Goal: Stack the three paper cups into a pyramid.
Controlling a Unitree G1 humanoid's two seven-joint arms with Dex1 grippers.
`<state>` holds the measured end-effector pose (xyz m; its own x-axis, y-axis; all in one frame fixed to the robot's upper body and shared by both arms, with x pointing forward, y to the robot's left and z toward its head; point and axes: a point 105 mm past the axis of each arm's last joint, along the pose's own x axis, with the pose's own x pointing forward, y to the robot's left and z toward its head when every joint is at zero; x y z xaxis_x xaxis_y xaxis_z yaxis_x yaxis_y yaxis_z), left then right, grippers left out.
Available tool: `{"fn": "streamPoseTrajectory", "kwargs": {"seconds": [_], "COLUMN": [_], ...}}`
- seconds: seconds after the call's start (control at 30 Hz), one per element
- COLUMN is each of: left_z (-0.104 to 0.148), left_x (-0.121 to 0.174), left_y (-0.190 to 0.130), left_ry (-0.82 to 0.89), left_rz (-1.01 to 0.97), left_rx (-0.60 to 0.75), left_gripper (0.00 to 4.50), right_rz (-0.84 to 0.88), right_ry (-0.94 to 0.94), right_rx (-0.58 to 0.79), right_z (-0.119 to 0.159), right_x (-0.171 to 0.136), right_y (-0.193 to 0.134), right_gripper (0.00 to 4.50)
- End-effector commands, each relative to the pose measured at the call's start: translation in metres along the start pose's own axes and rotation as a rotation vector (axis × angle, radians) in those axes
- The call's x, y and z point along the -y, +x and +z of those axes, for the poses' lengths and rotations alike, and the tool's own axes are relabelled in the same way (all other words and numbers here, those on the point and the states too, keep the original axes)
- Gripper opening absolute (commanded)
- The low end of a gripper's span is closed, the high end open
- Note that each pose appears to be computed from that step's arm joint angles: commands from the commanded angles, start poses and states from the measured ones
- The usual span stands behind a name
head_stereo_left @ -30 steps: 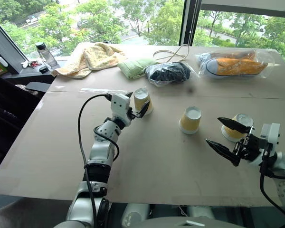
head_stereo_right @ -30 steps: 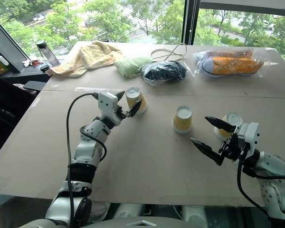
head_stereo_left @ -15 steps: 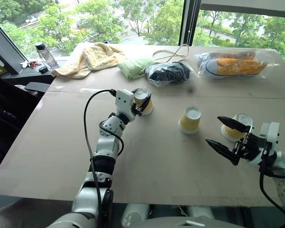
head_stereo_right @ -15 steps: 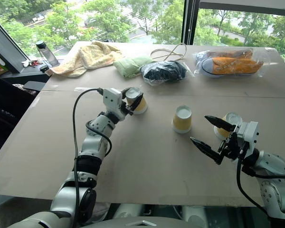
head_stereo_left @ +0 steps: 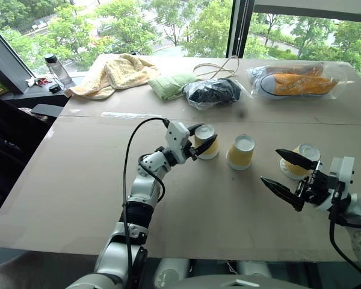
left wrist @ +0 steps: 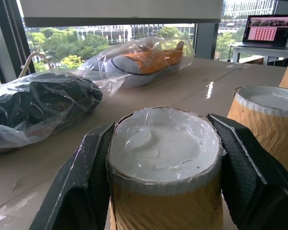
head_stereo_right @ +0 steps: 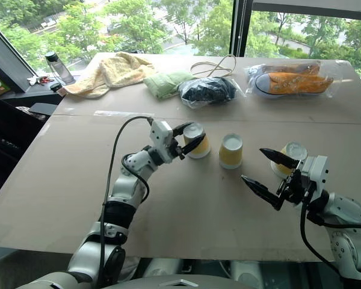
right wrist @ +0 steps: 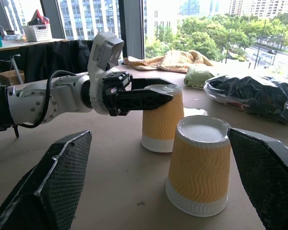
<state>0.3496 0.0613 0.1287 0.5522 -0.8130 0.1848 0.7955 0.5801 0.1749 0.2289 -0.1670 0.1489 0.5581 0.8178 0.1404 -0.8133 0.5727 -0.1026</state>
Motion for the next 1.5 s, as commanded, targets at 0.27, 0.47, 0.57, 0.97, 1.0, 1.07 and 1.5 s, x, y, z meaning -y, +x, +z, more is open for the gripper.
{"fn": "streamPoseTrajectory", "kwargs": {"seconds": [0.27,0.47,0.57,0.97,1.0,1.07,1.5], "left_z": [0.007,0.007,0.007,0.022,0.027,0.034,0.105], "left_x": [0.017,0.02,0.021,0.028,0.028,0.028,0.041], "left_y": [0.005,0.008,0.009,0.006,0.005,0.004,-0.025], "left_ry": [0.013,0.021,0.026,0.044,0.049,0.067,0.025], "left_rz": [-0.108,-0.118,-0.12,-0.175,-0.178,-0.183,-0.458], "left_rx": [0.012,0.01,0.011,0.051,0.061,0.075,-0.032], "left_gripper": [2.38,2.38,2.38,4.46,4.46,4.46,4.46], "right_rz": [-0.002,-0.009,-0.01,-0.021,-0.029,-0.053,-0.565], "right_ry": [-0.055,-0.057,-0.061,-0.095,-0.112,-0.141,-0.254], "right_rx": [0.03,0.028,0.024,0.026,0.03,0.044,0.014], "right_z": [0.011,0.011,0.011,0.014,0.016,0.019,0.011], "right_x": [-0.001,-0.002,-0.001,0.002,0.004,0.008,0.084], "right_y": [-0.001,-0.002,-0.003,-0.004,-0.004,-0.005,-0.048], "right_gripper": [4.5,4.5,4.5,4.5,4.5,4.5,4.5]}}
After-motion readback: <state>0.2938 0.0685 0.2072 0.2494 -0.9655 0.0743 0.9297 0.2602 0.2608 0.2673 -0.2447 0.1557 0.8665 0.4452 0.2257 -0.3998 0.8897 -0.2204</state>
